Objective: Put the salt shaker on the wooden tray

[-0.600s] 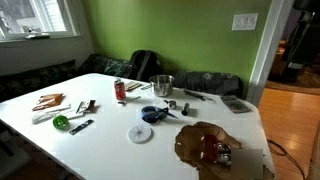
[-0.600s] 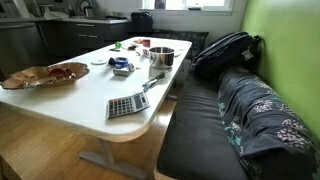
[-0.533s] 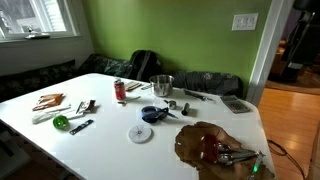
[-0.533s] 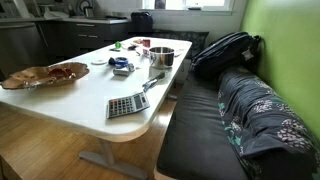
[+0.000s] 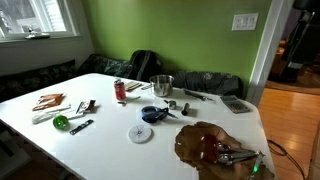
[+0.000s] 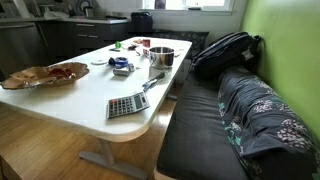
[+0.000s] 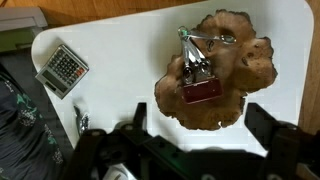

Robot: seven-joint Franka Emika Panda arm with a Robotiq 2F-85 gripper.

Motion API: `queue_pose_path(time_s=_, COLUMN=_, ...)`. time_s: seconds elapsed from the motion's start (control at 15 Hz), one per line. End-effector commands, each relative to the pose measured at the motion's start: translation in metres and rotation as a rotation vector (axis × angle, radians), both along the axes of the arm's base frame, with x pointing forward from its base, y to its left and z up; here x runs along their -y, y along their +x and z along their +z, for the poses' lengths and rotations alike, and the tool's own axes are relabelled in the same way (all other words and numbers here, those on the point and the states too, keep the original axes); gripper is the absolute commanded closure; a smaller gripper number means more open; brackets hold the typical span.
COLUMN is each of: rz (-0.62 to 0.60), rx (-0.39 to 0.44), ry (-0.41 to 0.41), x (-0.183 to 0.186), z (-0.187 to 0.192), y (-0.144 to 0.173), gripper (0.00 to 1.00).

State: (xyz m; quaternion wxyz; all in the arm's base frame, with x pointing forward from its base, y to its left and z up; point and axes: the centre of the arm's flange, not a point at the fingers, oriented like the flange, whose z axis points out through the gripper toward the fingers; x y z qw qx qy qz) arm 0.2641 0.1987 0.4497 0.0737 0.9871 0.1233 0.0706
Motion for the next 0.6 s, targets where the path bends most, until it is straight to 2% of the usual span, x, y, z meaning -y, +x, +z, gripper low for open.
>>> queue_pose_path(time_s=0.0, rz=0.000, rx=0.000, ry=0.000, x=0.000, z=0.000, y=0.000, gripper=0.00)
queue_pose_path(time_s=0.13, rz=-0.122, rx=0.109, ry=0.037, x=0.006, z=0.000, y=0.021, gripper=0.00)
queue_pose_path(time_s=0.33, rz=-0.254, rx=0.199, ry=0.113, x=0.038, z=0.018, y=0.059, gripper=0.00)
queue_pose_path(time_s=0.47, rz=-0.358, rx=0.249, ry=0.147, x=0.073, z=0.023, y=0.087, gripper=0.00)
queue_pose_path(time_s=0.53, rz=-0.417, rx=0.233, ry=0.179, x=0.092, z=0.016, y=0.104, gripper=0.00)
